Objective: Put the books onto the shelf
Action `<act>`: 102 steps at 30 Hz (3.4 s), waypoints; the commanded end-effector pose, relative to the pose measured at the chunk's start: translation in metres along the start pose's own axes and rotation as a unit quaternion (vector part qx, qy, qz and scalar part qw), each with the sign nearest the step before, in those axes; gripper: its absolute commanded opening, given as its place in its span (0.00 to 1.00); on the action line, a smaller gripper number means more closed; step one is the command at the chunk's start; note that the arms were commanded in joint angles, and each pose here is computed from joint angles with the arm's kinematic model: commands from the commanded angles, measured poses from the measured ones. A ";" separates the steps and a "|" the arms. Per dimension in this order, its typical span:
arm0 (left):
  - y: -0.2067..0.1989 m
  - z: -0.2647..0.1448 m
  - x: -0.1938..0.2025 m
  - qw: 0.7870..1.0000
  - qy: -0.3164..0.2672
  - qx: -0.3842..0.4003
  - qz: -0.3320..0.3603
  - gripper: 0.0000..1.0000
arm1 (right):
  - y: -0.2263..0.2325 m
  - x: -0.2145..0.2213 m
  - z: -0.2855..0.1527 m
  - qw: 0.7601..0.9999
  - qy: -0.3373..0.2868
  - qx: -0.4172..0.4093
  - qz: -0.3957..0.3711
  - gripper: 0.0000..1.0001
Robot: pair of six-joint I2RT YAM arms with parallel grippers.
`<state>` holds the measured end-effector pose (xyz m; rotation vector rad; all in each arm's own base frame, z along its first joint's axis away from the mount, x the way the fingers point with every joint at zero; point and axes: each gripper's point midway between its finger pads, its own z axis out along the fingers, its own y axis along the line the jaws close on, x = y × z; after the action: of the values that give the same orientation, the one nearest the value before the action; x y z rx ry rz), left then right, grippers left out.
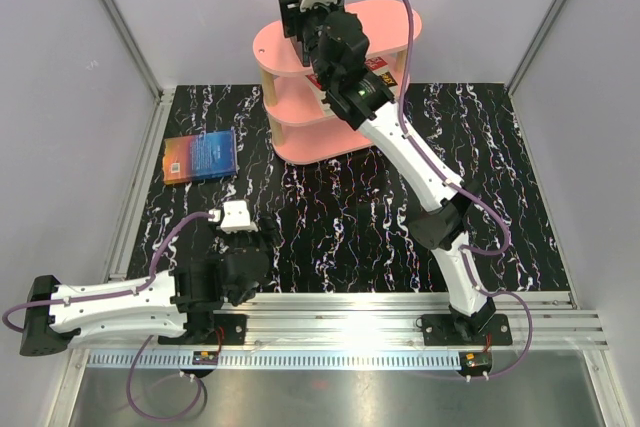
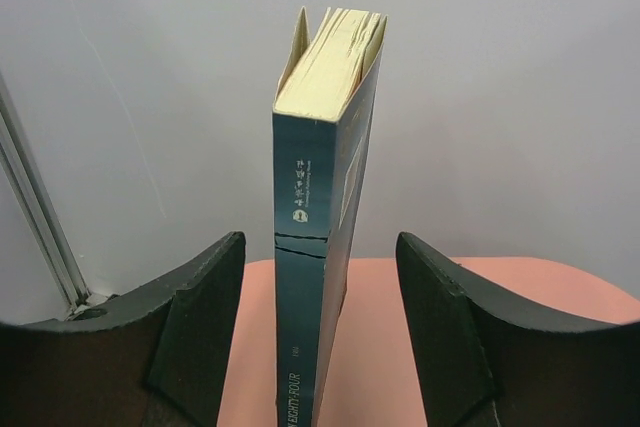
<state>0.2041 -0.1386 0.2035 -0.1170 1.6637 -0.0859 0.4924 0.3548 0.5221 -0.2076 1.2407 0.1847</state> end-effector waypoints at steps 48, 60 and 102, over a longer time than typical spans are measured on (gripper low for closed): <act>0.053 0.068 -0.035 0.991 0.017 -0.114 -0.074 0.98 | 0.043 0.099 -0.233 0.927 0.171 -0.191 0.272 1.00; 0.191 0.192 -0.012 0.938 0.057 -0.247 -0.235 0.99 | 0.155 0.203 -0.325 0.853 0.340 -0.276 0.285 1.00; 0.256 0.416 0.089 0.869 0.302 -0.259 -0.294 0.95 | 0.075 0.215 -0.377 0.872 0.360 -0.195 0.268 1.00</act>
<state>0.6075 0.1192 0.0433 -1.1212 2.1298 -0.1009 0.1939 0.3452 0.1852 -0.3398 2.0161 0.9283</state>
